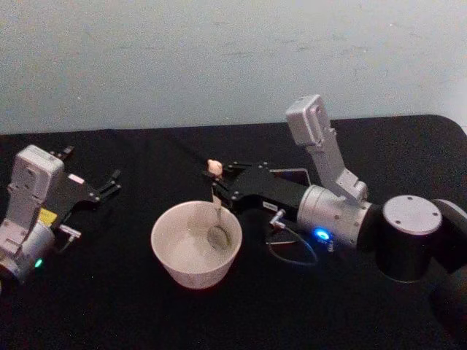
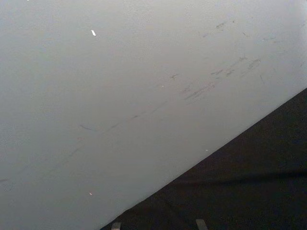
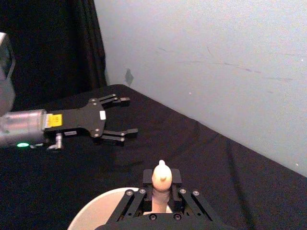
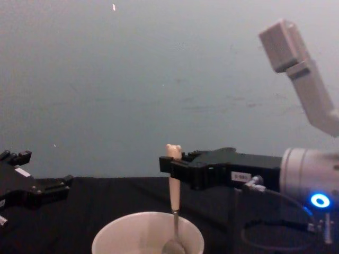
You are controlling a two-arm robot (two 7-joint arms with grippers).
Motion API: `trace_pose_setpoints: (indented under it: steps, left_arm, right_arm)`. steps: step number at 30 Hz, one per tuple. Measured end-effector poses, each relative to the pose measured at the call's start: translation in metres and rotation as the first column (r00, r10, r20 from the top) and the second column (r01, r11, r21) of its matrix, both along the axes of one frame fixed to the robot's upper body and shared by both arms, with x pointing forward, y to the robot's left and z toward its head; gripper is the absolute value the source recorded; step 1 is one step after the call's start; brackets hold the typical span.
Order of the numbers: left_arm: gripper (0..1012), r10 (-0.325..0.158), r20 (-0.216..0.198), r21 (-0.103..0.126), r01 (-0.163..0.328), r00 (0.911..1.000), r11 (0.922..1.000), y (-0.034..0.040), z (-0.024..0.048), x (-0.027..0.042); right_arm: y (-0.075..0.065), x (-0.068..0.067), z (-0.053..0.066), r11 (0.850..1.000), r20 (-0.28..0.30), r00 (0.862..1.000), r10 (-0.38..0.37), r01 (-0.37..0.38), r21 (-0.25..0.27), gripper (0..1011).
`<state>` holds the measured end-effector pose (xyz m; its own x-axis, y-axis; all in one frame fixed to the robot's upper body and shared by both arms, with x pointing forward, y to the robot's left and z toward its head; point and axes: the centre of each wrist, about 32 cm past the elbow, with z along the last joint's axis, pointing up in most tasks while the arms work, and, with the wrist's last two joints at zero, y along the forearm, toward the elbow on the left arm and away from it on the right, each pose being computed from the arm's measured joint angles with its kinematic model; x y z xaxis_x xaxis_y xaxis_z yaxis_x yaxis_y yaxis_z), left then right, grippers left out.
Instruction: Pick up the stirring spoon with one hand, stir inside the cup, then place it back in its original position.
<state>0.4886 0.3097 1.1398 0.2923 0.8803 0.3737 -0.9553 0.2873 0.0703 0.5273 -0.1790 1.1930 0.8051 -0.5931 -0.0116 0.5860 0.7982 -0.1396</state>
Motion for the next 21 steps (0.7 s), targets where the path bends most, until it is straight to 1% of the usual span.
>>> trace_pose_setpoints:
  steps: [3,11,16,19,21]
  left_arm:
    - [1001,0.000,0.000,0.000,0.000,1.0000,1.0000,0.0000,0.0000,0.0000]
    - [1001,0.000,0.000,0.000,0.000,1.0000,1.0000,0.0000,0.0000,0.0000]
    - [1001,0.000,0.000,0.000,0.000,1.0000,1.0000,0.0000,0.0000,0.0000]
    - [1001,0.000,0.000,0.000,0.000,1.0000,1.0000,0.0000,0.0000,0.0000]
    - [1001,0.000,0.000,0.000,0.000,1.0000,1.0000,0.0000,0.0000,0.0000]
  right_arm:
    - [-0.006,-0.007,0.002,1.000,-0.007,1.000,0.015,-0.015,0.007,214]
    - [-0.011,-0.023,0.002,0.998,-0.034,0.998,0.061,-0.060,0.016,213]
    - [-0.006,-0.030,-0.001,0.995,-0.045,0.994,0.098,-0.097,0.014,213]
    - [-0.002,-0.032,-0.002,0.994,-0.048,0.993,0.110,-0.109,0.014,214]
    - [0.002,-0.032,-0.002,0.993,-0.047,0.992,0.121,-0.120,0.018,214]
